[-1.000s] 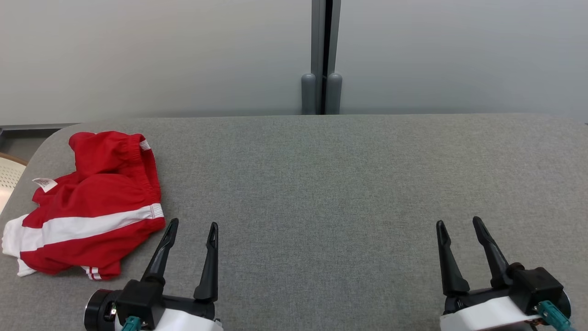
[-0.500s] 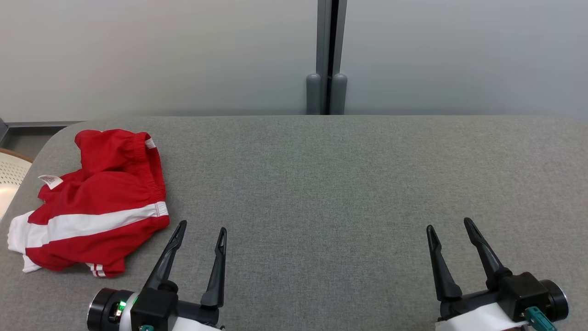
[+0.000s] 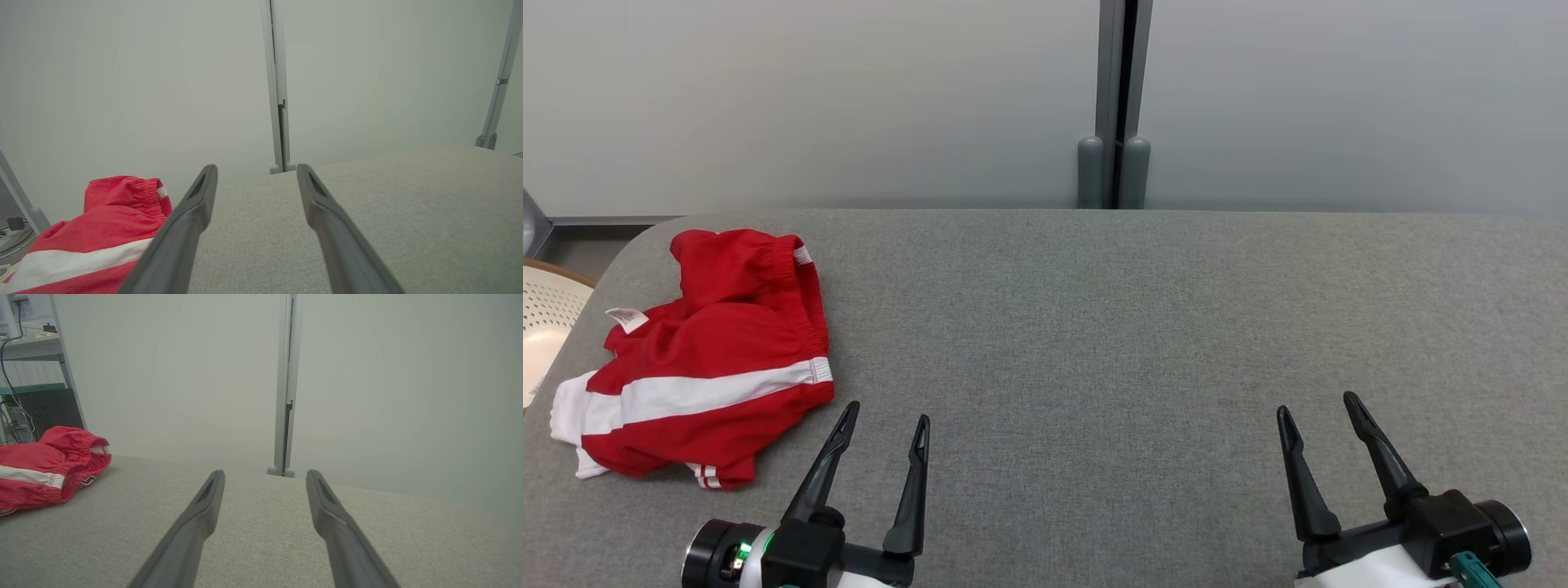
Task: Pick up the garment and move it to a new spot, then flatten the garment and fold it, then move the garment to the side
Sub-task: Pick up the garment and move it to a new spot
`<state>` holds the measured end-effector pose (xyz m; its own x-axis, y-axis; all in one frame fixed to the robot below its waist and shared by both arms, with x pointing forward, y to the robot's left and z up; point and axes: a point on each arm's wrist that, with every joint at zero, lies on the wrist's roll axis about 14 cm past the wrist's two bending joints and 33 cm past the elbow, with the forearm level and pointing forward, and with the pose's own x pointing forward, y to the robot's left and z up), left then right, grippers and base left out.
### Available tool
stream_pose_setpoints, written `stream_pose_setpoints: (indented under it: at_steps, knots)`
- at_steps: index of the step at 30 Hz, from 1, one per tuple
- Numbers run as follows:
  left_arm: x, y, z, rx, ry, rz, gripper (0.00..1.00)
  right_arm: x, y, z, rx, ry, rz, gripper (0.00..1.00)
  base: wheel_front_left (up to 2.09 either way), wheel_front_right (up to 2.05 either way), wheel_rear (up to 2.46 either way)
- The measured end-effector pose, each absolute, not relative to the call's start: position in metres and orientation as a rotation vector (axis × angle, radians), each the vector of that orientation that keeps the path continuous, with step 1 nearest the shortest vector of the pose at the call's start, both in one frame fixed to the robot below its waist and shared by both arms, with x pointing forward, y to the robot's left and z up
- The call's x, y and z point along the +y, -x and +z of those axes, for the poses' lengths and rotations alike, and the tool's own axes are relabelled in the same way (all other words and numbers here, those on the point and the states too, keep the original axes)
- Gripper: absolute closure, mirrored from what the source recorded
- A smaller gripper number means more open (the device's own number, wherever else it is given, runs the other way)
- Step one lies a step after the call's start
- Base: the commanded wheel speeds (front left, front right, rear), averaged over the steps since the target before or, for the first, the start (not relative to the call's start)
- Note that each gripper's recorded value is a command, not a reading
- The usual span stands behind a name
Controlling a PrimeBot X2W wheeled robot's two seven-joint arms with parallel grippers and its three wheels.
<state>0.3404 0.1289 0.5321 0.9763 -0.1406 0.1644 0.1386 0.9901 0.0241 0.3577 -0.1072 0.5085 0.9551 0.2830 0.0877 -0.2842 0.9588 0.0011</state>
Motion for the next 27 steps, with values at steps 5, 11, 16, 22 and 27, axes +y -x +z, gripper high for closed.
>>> stream_pose_setpoints:
  at_steps: [5, 11, 16, 22, 27]
  knots:
    - [0.128, -0.340, 0.531, -0.162, -0.014, -0.141, 0.00, -0.105, -0.358, 0.508, -0.085, -0.008, 0.295, 0.00, 0.00, 0.00, 0.00]
    - [0.140, -0.338, 0.528, -0.154, -0.018, -0.092, 0.00, -0.090, -0.361, 0.512, -0.100, -0.011, 0.343, 0.00, 0.00, 0.00, 0.00]
    - [0.158, -0.330, 0.530, -0.157, -0.013, -0.024, 0.00, -0.068, -0.359, 0.505, -0.077, -0.018, 0.411, 0.00, 0.00, 0.00, 0.00]
    - [0.189, -0.307, 0.523, -0.135, -0.005, 0.098, 0.00, -0.029, -0.362, 0.504, -0.075, -0.017, 0.534, 0.00, 0.00, 0.00, 0.00]
    - [0.214, -0.287, 0.521, -0.128, 0.005, 0.202, 0.00, 0.001, -0.363, 0.503, -0.072, -0.022, 0.626, 0.00, 0.00, 0.00, 0.00]
